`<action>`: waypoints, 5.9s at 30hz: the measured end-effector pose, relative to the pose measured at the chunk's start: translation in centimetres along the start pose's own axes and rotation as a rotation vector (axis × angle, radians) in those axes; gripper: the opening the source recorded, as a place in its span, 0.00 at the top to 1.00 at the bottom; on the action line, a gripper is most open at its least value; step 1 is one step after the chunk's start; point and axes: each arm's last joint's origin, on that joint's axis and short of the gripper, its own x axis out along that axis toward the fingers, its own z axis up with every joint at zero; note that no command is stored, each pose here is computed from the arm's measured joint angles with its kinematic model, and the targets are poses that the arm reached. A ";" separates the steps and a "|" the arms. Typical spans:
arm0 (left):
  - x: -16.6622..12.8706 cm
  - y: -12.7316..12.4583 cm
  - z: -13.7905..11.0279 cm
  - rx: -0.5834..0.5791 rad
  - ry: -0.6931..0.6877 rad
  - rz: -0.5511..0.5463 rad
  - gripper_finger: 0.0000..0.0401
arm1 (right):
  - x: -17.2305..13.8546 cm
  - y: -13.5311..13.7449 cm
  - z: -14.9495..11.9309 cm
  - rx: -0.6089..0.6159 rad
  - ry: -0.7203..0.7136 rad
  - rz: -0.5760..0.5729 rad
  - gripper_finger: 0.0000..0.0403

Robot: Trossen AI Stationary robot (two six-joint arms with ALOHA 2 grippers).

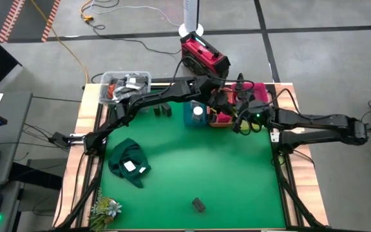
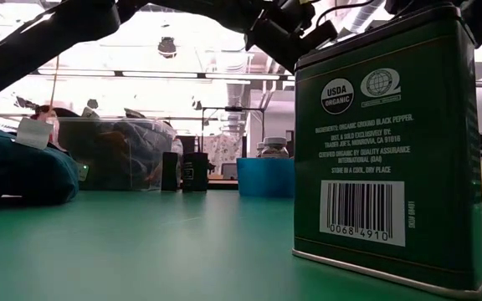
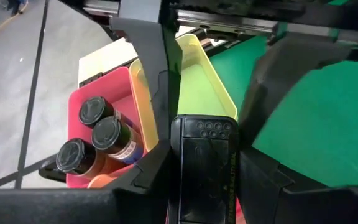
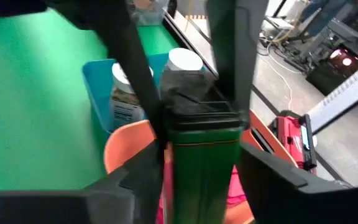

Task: Sort spices by type
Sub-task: Put the black seasoning can into the yellow bin

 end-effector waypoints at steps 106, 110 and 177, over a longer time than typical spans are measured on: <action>0.0 -4.2 1.3 -0.268 -0.590 -0.074 0.75 | -10.1 1.7 -0.5 0.139 -0.619 0.192 0.64; 0.1 -4.1 1.0 -0.283 -0.553 -0.062 0.73 | -9.7 1.6 -0.8 0.120 -0.569 0.139 0.57; 1.1 -5.0 -1.6 -0.251 -0.307 -0.142 0.73 | -4.0 2.3 0.6 0.083 -0.348 0.195 0.61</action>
